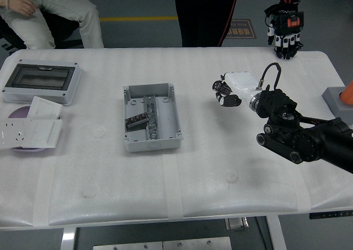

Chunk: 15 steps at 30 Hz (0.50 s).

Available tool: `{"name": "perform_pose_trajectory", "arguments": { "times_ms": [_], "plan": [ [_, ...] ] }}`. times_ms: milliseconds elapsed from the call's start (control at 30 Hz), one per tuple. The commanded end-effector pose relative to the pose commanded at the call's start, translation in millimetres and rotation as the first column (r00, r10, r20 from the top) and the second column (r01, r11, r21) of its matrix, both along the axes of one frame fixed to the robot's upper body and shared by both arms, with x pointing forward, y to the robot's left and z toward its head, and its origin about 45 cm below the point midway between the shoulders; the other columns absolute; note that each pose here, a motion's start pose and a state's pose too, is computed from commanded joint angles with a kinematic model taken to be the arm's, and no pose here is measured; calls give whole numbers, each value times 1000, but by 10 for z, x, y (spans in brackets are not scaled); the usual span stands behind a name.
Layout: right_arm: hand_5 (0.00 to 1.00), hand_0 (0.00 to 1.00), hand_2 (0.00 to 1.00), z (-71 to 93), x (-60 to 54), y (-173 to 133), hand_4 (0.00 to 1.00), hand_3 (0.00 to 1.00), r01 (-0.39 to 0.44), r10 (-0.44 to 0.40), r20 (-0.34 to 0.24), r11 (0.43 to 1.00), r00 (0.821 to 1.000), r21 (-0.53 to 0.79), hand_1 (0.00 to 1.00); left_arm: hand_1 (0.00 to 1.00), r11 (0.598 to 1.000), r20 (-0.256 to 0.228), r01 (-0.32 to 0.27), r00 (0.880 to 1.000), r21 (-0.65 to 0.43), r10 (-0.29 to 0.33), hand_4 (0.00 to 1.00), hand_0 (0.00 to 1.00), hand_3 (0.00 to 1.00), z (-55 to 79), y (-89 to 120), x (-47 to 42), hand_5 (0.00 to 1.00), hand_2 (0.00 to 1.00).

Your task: Pick up the battery,place it into the box

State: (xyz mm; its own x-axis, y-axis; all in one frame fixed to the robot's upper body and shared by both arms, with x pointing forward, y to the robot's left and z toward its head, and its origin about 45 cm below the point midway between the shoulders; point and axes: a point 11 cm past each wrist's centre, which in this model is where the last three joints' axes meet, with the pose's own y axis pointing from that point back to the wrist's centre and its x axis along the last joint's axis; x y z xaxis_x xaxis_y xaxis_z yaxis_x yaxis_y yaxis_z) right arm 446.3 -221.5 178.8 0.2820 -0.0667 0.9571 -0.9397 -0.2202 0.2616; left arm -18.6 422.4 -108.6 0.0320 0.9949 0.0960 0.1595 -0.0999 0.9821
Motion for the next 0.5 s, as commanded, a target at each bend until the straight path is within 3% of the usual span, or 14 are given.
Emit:
{"name": "perform_pose_trajectory", "arguments": {
  "times_ms": [233,500],
  "plan": [
    [296,688,581,141,-184,390,507,663,-42,41,9,993,999,111,495,603,1000,-30,-9,1000,4,9,830,367,506,10,20,-141,367,528],
    [321,692,576,374,-373,769,559,658,-88,83,31,954,996,288,498,603,1000,-31,-10,999,1,10,832,367,507,5,7,-147,373,529]
  ]
}}
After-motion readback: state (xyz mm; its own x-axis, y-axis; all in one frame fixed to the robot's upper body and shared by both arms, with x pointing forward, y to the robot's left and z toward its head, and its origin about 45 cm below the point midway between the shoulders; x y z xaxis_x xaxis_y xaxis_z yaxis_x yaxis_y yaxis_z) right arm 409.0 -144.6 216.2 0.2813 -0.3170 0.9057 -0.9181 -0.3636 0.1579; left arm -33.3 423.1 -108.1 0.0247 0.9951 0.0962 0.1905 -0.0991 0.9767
